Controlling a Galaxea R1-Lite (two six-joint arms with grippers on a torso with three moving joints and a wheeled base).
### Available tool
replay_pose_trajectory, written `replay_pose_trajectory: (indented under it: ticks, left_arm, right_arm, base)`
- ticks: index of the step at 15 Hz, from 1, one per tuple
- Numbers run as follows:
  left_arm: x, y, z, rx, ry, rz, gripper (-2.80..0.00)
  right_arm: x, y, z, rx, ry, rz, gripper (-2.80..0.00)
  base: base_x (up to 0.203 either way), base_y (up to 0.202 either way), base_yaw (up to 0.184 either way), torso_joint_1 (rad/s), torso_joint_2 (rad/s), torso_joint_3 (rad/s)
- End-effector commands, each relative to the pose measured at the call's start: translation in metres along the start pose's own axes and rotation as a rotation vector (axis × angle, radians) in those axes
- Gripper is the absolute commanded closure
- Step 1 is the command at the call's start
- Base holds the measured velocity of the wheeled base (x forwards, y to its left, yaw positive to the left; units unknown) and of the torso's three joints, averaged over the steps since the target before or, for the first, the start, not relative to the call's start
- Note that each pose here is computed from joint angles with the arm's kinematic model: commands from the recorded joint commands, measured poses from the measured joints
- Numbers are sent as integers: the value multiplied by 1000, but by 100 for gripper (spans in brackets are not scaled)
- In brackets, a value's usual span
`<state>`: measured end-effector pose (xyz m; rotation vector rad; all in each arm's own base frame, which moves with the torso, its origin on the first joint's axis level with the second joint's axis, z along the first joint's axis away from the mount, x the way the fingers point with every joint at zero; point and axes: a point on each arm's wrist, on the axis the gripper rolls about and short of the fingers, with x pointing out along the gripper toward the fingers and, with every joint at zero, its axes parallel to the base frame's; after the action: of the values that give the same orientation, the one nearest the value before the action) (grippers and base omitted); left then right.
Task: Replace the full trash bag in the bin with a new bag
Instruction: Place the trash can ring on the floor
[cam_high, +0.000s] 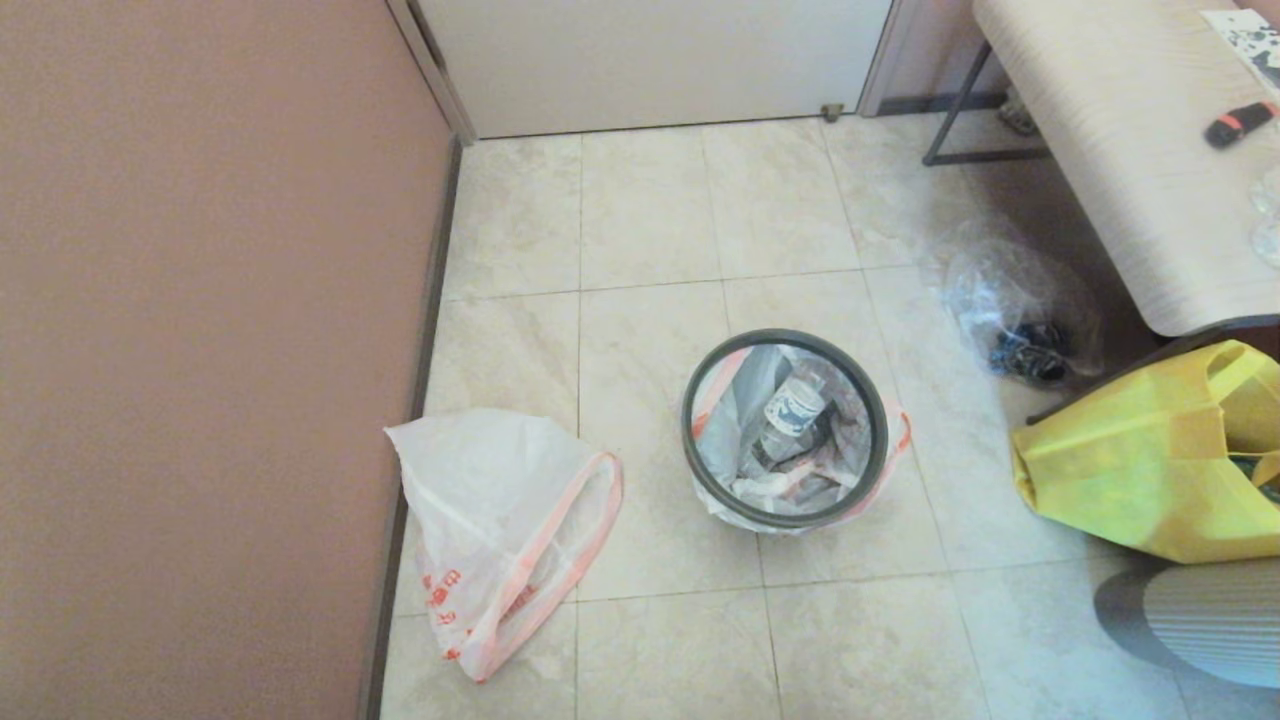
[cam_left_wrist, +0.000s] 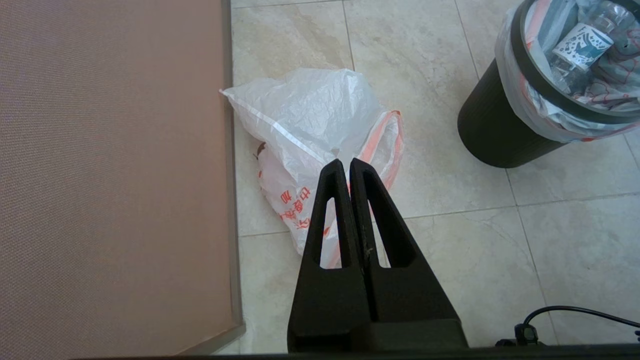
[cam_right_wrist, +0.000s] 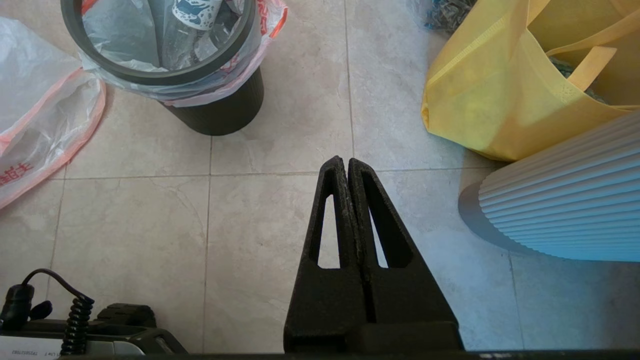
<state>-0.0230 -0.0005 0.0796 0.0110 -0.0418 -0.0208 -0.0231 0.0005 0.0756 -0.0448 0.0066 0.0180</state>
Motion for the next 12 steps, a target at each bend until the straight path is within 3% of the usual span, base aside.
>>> replay_pose_trajectory:
  ticks: [1,12]
  left_arm:
    - [1,0,-4,0,13,-1,0]
    - [1,0,-4,0,13,-1,0]
  right_arm:
    - [0,0,0,-3,-1,0,0]
    - [-2,0,6,-75,-11,-1,0]
  base:
    - [0,0,0,0,0,0]
    - [0,0,0,0,0,0]
